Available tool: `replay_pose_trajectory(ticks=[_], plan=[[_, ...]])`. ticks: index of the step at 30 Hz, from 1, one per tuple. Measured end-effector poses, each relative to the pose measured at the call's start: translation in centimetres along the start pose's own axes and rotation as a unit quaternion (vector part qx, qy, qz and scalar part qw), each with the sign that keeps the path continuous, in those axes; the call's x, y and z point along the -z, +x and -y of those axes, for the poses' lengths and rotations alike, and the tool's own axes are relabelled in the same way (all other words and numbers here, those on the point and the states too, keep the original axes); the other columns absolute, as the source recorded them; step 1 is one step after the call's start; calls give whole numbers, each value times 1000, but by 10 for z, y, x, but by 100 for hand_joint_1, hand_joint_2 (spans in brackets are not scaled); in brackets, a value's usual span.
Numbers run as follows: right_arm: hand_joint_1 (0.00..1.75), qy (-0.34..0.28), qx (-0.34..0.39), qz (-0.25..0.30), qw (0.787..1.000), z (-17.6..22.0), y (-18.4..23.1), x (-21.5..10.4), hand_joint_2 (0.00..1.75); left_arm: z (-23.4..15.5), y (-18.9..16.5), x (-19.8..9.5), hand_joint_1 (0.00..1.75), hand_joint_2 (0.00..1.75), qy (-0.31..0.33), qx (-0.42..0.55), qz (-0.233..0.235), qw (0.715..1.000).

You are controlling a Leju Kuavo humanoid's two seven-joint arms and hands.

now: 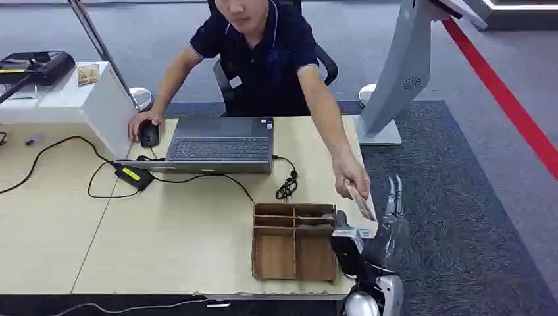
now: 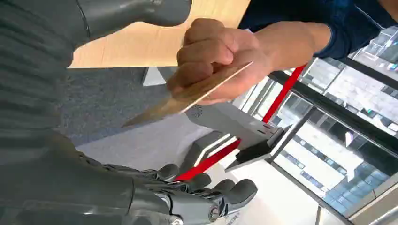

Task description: Pass the card to the sensor for recognition and then transmit it.

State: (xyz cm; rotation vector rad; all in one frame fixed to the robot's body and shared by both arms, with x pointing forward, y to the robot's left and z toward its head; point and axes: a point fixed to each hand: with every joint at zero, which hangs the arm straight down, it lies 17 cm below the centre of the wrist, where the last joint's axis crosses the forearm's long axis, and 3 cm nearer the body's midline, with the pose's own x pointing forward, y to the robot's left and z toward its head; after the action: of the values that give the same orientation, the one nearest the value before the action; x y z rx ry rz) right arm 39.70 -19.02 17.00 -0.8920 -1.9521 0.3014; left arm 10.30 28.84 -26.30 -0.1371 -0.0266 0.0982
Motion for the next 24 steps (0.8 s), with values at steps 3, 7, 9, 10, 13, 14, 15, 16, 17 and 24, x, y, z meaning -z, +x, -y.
replay_pose_trajectory(ticks=[3,7,9,10,13,14,15,16,17,24], plan=[[150,-1,-1,0,1000,1,-1,0,175,-1,0,0,0,0,1,1,0,1000],[175,-2,-2,-1,1000,1,-2,0,175,-2,0,0,0,0,1,1,0,1000],[175,-2,-2,-1,1000,1,-2,0,175,-2,0,0,0,0,1,1,0,1000],[175,-2,-2,-1,1000,2,-2,0,175,-2,0,0,0,0,1,1,0,1000],[175,-2,-2,-2,1000,2,-3,0,175,-2,0,0,0,0,1,1,0,1000],[175,-2,-2,-2,1000,2,-3,0,175,-2,0,0,0,0,1,1,0,1000],[175,-2,-3,-2,1000,2,-3,0,175,-2,0,0,0,0,0,2,0,1000],[175,-3,-3,-2,1000,2,-3,0,175,-2,0,0,0,0,1,2,0,1000],[175,-3,-3,-3,1000,2,-4,0,175,-2,0,0,0,0,1,2,0,1000],[175,-3,-2,-4,1000,3,-4,0,175,-2,0,0,0,0,0,2,0,1000]])
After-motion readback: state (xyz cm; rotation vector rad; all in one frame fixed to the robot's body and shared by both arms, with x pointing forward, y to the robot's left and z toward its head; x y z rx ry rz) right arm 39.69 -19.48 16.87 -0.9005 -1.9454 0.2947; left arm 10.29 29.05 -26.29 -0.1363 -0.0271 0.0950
